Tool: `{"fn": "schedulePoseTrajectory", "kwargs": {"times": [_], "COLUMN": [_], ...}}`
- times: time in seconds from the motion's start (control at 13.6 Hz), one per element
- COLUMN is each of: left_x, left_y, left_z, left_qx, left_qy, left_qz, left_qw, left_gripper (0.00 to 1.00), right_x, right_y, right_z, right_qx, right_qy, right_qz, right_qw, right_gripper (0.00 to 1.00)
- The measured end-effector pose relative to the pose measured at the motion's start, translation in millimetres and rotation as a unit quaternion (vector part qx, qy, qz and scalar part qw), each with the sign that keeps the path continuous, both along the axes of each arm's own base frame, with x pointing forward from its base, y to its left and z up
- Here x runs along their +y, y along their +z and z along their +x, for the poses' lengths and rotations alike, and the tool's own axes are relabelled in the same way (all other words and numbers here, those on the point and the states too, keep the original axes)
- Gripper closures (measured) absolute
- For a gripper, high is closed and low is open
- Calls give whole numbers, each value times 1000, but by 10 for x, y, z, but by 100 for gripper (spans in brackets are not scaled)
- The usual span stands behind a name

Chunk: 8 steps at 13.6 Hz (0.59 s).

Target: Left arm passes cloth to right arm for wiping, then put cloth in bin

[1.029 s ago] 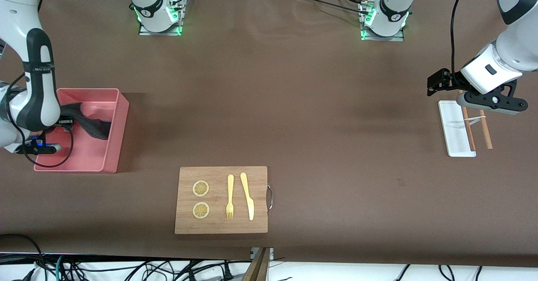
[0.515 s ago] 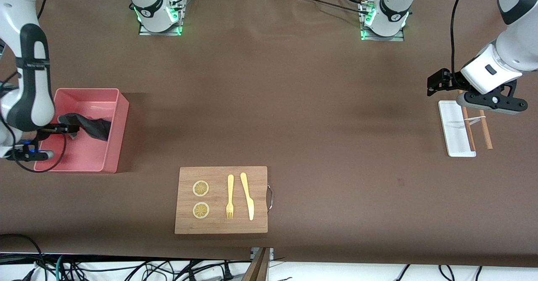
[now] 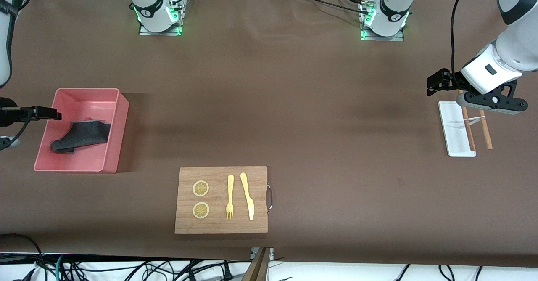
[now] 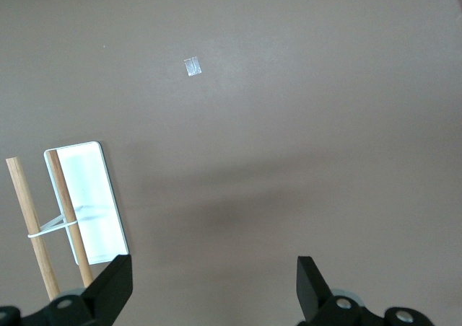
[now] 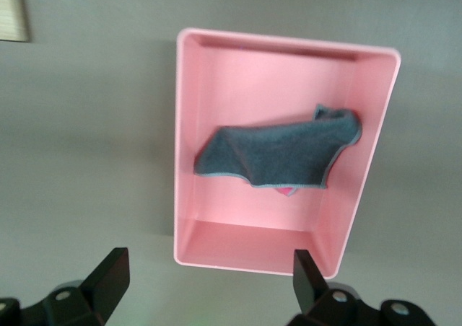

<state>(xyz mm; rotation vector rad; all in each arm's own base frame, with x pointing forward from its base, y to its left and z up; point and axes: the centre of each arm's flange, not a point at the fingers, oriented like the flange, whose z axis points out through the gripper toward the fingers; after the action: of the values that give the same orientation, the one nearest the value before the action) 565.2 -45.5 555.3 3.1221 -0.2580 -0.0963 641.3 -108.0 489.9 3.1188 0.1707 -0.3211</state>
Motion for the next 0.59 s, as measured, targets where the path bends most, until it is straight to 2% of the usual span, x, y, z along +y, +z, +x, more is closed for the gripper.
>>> {"fn": "schedulePoseTrajectory", "kwargs": {"times": [0.07, 0.29, 0.59], "left_x": [0, 0, 0], "left_y": [0, 0, 0], "left_z": [0, 0, 0], "left_qx": [0, 0, 0], "left_qy": [0, 0, 0], "left_qz": [0, 0, 0], "left_qw": [1000, 1000, 1000], "left_gripper": [0, 0, 0], "right_x": [162, 601, 841], "right_y": [171, 587, 973], "right_z": [-25, -167, -316], "right_qx": [-12, -27, -56], "right_qy": [-2, -37, -31], "right_qz": [-3, -5, 0], "right_qw": [1000, 999, 998], "right_gripper": [0, 0, 0]}}
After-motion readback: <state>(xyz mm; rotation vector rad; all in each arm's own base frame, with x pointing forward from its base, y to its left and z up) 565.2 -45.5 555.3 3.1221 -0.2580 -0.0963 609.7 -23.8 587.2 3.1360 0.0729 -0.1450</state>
